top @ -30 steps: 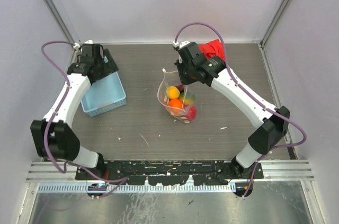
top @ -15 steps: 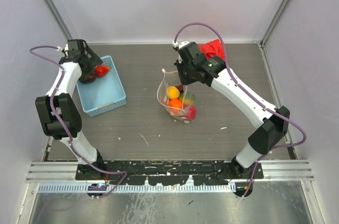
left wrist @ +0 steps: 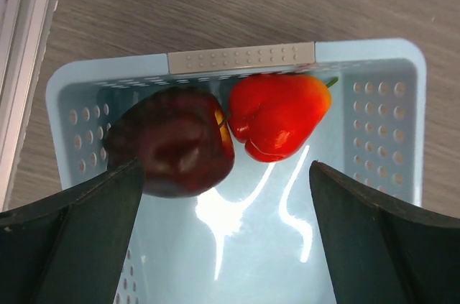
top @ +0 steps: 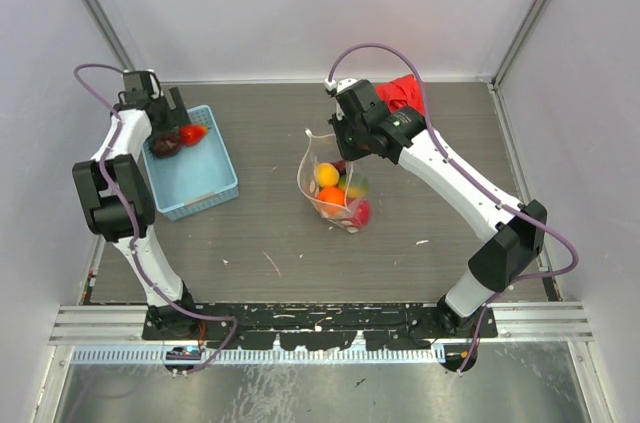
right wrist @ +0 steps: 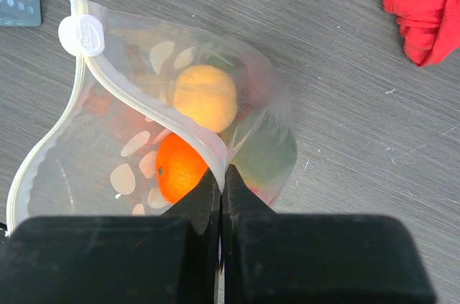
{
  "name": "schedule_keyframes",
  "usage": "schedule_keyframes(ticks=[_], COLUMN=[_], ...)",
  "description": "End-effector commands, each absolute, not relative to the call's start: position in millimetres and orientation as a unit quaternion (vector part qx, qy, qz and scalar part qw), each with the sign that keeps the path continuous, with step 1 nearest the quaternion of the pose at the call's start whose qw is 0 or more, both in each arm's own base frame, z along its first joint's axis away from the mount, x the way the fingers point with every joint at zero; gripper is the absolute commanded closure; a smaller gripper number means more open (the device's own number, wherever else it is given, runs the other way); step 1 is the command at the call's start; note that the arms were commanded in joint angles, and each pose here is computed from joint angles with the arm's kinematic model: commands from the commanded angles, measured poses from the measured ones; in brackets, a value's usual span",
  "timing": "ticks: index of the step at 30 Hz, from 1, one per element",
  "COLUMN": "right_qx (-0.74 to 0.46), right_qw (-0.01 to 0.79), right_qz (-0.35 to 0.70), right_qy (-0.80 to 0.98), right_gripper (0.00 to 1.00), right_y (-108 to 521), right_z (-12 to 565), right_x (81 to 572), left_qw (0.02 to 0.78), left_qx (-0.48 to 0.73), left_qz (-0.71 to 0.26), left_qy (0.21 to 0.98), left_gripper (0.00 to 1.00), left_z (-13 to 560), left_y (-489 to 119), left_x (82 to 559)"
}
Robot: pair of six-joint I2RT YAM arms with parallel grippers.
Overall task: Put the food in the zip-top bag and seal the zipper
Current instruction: Pick up the fake fruit from the bin.
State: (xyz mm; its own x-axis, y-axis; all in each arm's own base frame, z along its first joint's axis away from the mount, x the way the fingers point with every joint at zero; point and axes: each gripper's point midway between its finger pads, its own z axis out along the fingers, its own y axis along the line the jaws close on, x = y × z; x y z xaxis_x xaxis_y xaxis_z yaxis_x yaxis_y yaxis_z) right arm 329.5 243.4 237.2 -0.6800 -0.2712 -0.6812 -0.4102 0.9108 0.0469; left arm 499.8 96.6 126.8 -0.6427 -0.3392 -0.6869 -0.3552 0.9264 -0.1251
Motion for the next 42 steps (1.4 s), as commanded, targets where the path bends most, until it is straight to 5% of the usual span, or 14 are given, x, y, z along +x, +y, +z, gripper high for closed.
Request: schedule_keyframes(ticks=[1,20,36,42], right_qx=[-0.19,-0.192,-0.191,-0.192], right_qw=[0.38,0.381,0.379,0.377], right_qz=[0.114,0.121,0.118,0.118], right_qy=[0.898,0.896,0.898,0.898], right_gripper=[1.0,1.0,1.0,1.0], right_y=[248.9,251.7,251.8,252.6], right_z=[252.5,251.6,247.6,246.3], right_x=[334.9,334.6,335.9,336.2], left_qw=[0.408,0.312,0.334,0.317], left_qx=[-0.092,-0.132,-0.276,-0.319], left_qz=[0.014,-0.118,-0.092,-0.095], left_qy=[0.908,0.934,0.896,0.888], left_gripper=[0.02,0.02,0.01,0.11], left_z=[140.1,116.3,145.0,130.0], left_y=[99.8,50.3,47.3,35.4], left_x=[517.8,482.7,469.6,459.5])
